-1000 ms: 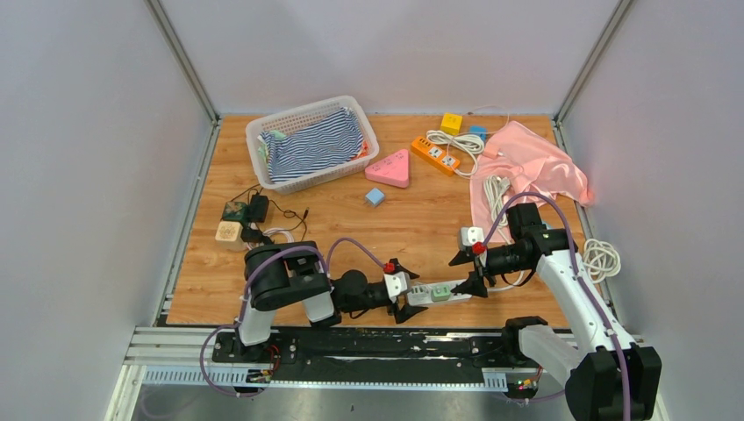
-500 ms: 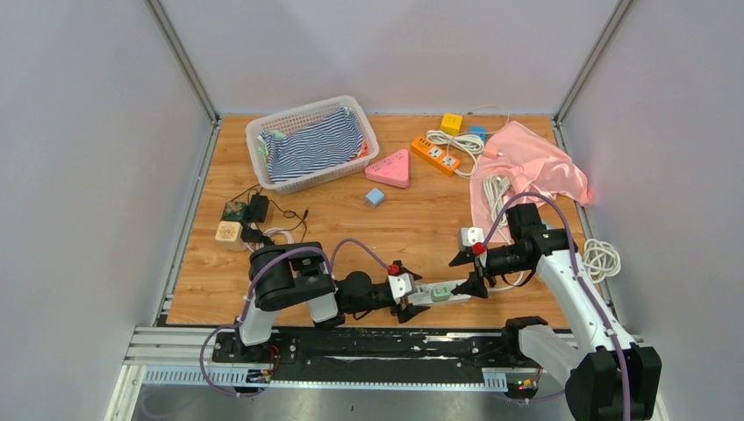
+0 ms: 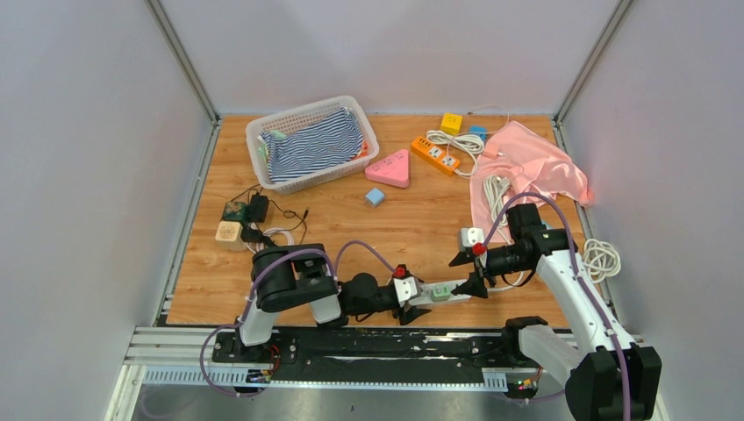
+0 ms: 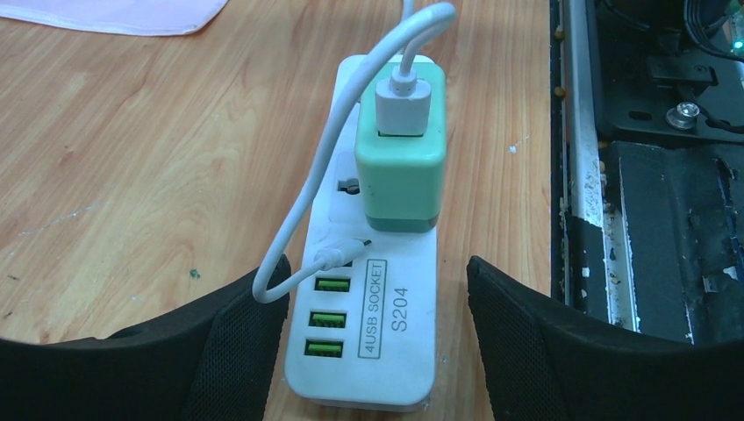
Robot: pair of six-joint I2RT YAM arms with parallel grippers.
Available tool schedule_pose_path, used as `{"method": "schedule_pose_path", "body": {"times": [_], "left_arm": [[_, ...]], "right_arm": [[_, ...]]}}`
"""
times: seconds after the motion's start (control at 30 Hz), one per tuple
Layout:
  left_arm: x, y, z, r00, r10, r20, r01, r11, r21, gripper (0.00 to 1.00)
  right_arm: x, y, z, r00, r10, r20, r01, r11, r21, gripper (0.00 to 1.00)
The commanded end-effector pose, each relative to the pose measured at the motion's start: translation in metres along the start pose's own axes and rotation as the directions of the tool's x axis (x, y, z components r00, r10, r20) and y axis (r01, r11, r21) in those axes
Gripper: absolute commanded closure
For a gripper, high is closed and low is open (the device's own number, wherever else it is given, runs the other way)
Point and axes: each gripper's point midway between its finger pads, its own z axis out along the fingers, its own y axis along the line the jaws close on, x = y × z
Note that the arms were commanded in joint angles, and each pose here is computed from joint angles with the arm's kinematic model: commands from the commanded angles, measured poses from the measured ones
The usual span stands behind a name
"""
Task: Pull the plug off the socket
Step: Remove the plug from the socket.
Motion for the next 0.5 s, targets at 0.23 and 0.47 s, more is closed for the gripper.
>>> {"method": "schedule_pose_path", "body": {"times": [0.23,0.47], "left_arm": [[0.0095,0.0,0.0052,0.999,0.035,-0.041,-0.036,0.999,-0.021,0.25],[0.0136,-0.0023,0.0088,0.997,0.035,-0.068,-0.036,0.999,-0.004,0.33]], "right_arm": [[0.0027,0.0096,0.0022,1.0,0.005,0.022,-0.004,1.0,-0.022,0.33],[0.0038,0.0104,0.0024,1.0,-0.006,0.02,0.006,1.0,-0.025,0.32]]}}
